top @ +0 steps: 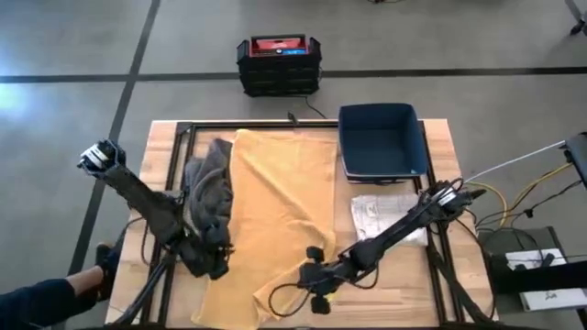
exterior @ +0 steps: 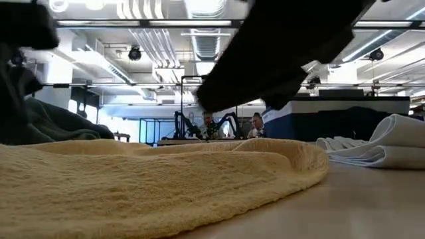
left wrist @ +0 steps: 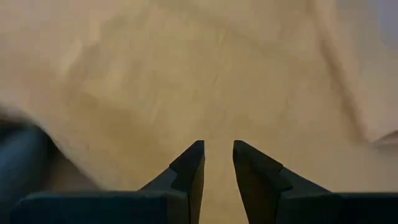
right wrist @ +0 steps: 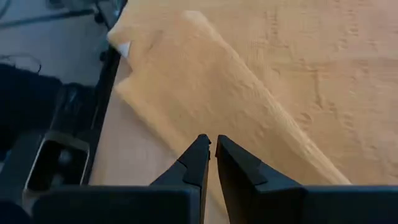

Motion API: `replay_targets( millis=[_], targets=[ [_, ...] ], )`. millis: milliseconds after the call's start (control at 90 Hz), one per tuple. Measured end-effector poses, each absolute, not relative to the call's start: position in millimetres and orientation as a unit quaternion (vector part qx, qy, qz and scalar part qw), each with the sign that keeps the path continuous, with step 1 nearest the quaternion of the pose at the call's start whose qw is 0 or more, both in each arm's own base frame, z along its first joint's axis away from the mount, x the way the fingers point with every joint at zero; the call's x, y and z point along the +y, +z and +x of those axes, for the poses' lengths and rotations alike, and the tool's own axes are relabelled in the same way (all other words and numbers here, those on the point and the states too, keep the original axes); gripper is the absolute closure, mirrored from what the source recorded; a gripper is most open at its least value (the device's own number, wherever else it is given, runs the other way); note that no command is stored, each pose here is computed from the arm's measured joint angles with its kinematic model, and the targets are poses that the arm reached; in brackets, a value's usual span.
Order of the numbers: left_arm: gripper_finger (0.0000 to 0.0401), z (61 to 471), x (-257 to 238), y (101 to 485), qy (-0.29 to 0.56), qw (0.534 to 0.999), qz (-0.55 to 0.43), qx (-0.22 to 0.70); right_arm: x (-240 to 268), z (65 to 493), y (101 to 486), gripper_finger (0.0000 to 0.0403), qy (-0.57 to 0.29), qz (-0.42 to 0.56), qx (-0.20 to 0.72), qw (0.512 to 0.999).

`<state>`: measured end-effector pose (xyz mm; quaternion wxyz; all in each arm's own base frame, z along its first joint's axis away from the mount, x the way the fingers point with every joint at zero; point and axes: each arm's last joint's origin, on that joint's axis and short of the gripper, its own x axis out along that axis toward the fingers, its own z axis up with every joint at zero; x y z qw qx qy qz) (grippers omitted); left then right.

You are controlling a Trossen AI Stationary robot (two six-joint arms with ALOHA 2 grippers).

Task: Fold towel
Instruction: Fold the yellow towel

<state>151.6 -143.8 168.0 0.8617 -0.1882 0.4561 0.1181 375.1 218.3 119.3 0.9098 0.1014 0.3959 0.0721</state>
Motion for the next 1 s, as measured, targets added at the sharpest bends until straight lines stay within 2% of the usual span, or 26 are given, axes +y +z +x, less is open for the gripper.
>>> replay_targets(
  millis=[167,344,622,789,1000],
  targets=[
    [0.0328,155,-159,143,0.12,0.837,-0.185,0.5,240,390,97,0.0384,0.063,0.119,0.424,0.896],
    [0.0328,160,-167,123,0.128,0.821,-0.16,0.533,259,387,92,0.0384,0.028,0.122,0.489,0.863],
    [0.0328,158,-167,118,0.137,0.815,-0.153,0.542,290,342,101,0.0384,-0.007,0.112,0.562,0.819],
    [0.0328,156,-167,121,0.132,0.817,-0.154,0.54,298,314,103,0.0384,-0.065,0.113,0.61,0.782],
    [0.0328,155,-167,124,0.128,0.818,-0.157,0.538,306,286,116,0.0385,-0.086,0.105,0.642,0.754]
  ],
)
